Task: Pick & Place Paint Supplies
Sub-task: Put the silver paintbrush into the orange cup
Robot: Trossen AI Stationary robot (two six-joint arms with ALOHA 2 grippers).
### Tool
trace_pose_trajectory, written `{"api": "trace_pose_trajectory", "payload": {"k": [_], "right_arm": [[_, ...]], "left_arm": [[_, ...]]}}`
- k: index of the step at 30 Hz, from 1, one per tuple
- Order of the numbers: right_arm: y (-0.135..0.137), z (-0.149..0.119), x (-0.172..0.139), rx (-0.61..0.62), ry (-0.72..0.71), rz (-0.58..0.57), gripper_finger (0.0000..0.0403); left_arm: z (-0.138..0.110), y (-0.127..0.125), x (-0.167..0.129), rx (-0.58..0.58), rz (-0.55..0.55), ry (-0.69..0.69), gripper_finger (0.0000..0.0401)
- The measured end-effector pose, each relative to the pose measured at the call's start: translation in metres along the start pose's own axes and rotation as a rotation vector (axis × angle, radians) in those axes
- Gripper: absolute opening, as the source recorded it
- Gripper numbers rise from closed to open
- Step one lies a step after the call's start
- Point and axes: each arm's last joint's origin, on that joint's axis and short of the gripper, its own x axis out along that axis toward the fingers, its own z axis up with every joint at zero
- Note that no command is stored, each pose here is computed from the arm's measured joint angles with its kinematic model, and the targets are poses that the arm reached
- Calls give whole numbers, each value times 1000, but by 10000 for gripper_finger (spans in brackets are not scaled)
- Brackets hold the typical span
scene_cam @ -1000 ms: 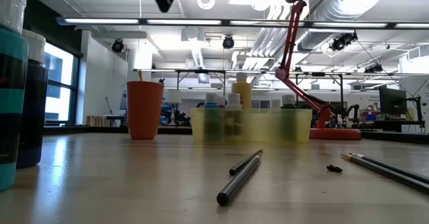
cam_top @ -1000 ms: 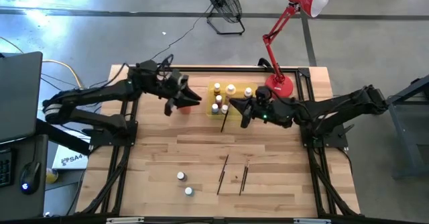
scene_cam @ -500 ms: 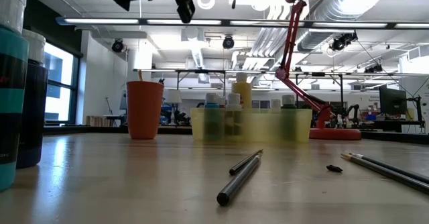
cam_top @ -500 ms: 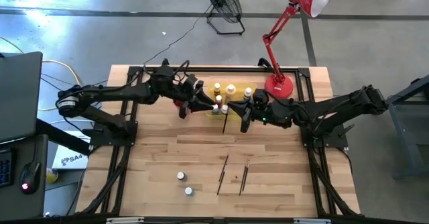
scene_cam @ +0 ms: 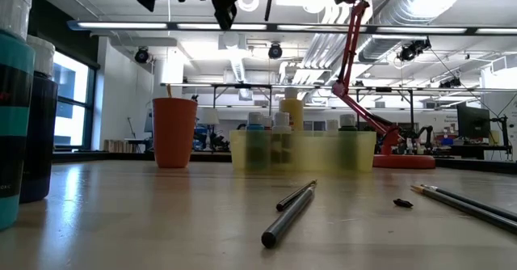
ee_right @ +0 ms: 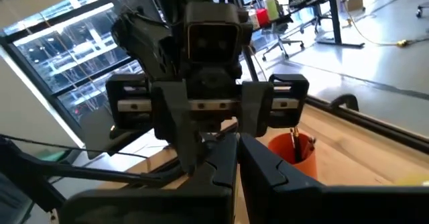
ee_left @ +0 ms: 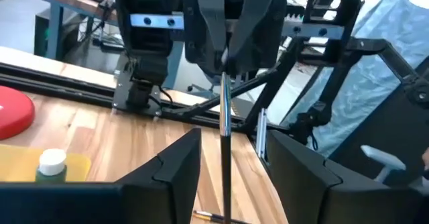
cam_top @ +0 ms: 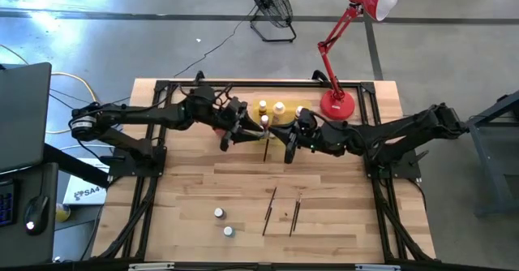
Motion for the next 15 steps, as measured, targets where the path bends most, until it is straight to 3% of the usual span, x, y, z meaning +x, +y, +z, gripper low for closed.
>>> {"api": "trace_pose_trajectory", "payload": {"k": [8,15], "right_arm": [[1,1,0,-4,-2,21,4],[1,1,0,-5,-4,20,4]], "left_arm": [[7,0,0,-28,44,-9,164],[15,-5,28,11,28,79,164]]}}
